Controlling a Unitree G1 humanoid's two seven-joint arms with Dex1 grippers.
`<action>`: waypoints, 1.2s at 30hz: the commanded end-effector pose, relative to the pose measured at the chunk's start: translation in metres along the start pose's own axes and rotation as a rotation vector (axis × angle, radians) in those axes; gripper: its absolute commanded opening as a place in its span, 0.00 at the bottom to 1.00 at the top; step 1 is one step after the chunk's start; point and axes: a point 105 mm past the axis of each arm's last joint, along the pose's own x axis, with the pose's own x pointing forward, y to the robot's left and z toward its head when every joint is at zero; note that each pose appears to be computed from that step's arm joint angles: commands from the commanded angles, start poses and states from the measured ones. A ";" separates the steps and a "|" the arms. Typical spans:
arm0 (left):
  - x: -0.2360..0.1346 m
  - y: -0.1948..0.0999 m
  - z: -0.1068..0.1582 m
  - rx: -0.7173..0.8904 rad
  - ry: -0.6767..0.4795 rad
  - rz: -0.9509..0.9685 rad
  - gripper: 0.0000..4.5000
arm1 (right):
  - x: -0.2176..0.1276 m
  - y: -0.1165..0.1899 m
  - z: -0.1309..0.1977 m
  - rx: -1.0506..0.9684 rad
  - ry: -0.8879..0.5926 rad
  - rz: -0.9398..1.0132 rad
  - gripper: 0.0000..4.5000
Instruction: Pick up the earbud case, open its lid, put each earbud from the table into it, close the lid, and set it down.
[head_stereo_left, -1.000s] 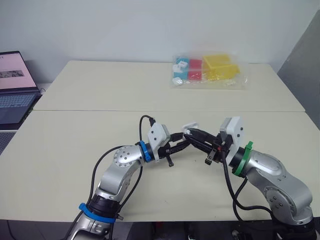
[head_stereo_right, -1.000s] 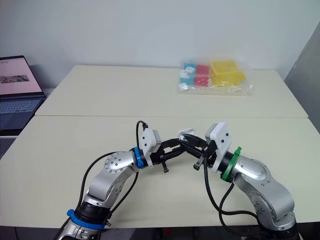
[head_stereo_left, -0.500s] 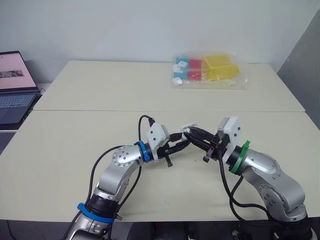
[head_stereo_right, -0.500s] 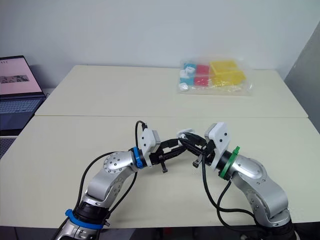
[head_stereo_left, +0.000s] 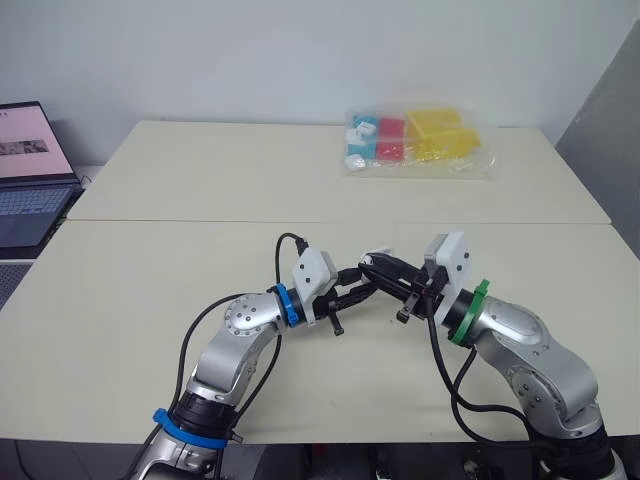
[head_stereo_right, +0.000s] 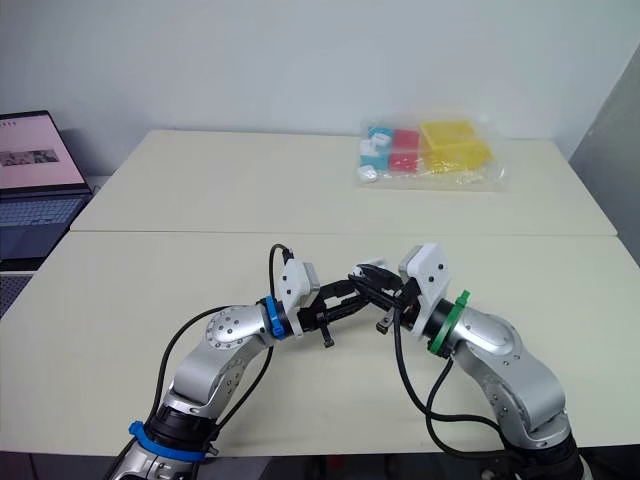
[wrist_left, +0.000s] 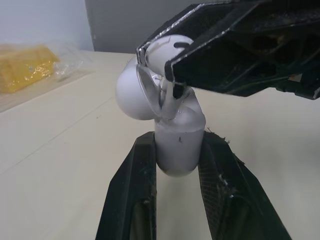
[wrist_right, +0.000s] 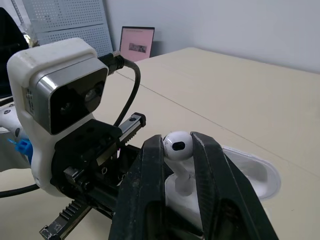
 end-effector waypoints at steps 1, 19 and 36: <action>0.001 -0.004 0.014 0.035 -0.051 -0.015 0.17 | -0.002 0.002 0.002 -0.002 -0.009 0.002 0.09; -0.001 -0.005 0.011 0.028 -0.056 -0.008 0.17 | -0.006 -0.004 -0.007 -0.013 0.013 -0.030 0.17; 0.000 -0.003 0.013 0.026 -0.053 -0.005 0.17 | -0.018 -0.006 0.006 -0.085 0.009 -0.036 1.00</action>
